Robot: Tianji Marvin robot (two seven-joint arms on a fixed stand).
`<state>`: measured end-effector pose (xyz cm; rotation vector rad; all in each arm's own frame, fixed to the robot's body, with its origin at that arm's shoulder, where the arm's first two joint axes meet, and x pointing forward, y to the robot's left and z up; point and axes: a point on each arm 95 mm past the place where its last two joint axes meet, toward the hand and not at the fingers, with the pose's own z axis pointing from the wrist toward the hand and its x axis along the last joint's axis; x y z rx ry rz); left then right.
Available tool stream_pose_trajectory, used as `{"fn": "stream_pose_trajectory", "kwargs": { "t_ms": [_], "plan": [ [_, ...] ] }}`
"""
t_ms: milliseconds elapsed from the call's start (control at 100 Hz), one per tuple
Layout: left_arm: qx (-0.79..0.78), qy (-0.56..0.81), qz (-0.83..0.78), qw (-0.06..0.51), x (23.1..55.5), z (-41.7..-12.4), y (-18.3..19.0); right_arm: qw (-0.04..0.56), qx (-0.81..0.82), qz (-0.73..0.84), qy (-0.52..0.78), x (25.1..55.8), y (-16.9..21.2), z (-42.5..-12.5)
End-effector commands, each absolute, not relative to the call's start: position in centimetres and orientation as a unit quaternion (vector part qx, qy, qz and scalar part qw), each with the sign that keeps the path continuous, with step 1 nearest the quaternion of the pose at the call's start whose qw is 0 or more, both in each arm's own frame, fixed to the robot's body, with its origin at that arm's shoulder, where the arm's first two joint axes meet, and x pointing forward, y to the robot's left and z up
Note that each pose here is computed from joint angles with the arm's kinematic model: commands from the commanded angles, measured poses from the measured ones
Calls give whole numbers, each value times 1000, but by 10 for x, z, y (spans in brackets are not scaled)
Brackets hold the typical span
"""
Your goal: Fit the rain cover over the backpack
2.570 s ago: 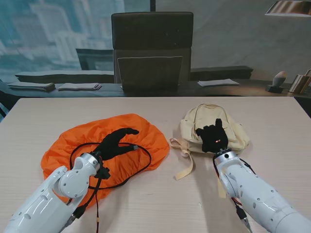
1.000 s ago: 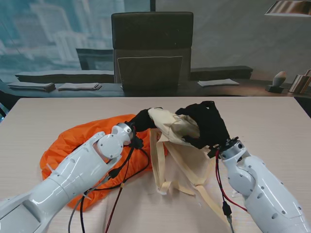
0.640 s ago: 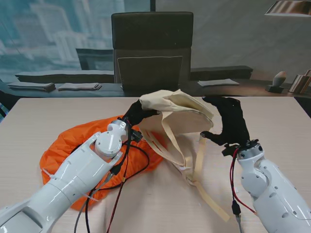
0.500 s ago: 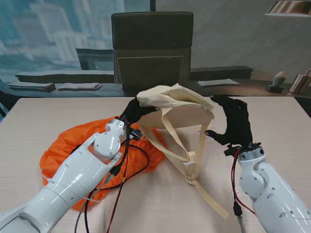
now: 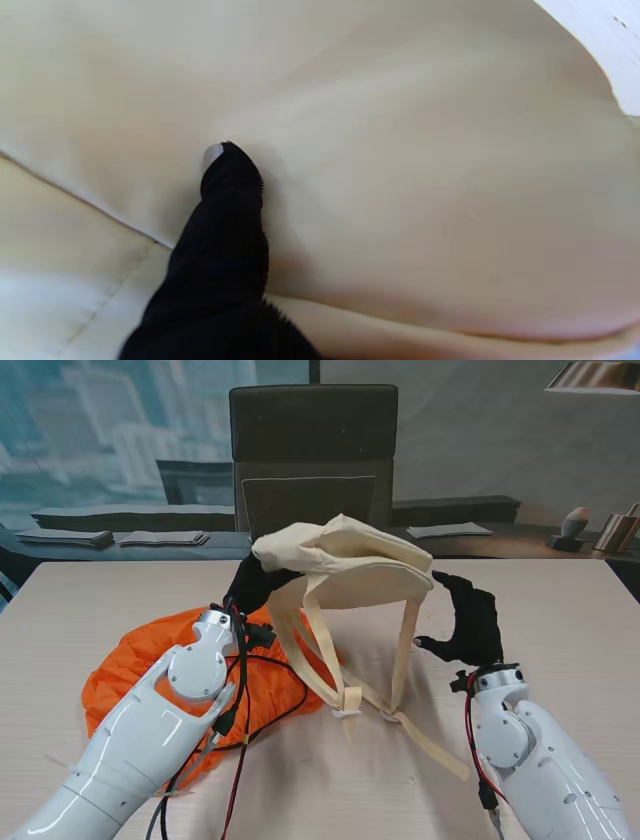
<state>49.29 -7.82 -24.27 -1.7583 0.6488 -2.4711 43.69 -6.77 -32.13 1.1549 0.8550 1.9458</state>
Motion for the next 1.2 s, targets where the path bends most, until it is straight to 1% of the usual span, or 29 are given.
{"fn": "stream_pose_trajectory", "kwargs": {
  "t_ms": [0,180,270,370,620,810,860,960,1090,1190],
  "plan": [
    [-564,213,-798,7,490,-240,-81,325,452,761,333,435,-50,-322],
    [-576,205,-791,-18,488,-244,-85,301,465,761,338,438,-24,-320],
    [-578,211,-788,-24,488,-247,-86,268,482,770,322,439,-12,-317],
    [-591,198,-780,-52,487,-251,-91,234,496,779,304,438,1,-313],
    [-606,227,-757,-90,493,-262,-96,111,545,785,273,425,24,-301],
    [-608,235,-749,-114,494,-264,-97,61,575,781,237,421,31,-297],
    [-606,234,-751,-123,493,-264,-97,69,579,779,231,422,32,-299],
    [-596,241,-754,-136,488,-261,-97,115,569,782,225,429,31,-303],
    [-585,246,-758,-150,482,-255,-96,144,570,780,213,438,28,-308],
    [-577,260,-758,-157,478,-254,-96,151,576,775,211,445,27,-312]
  ]
}}
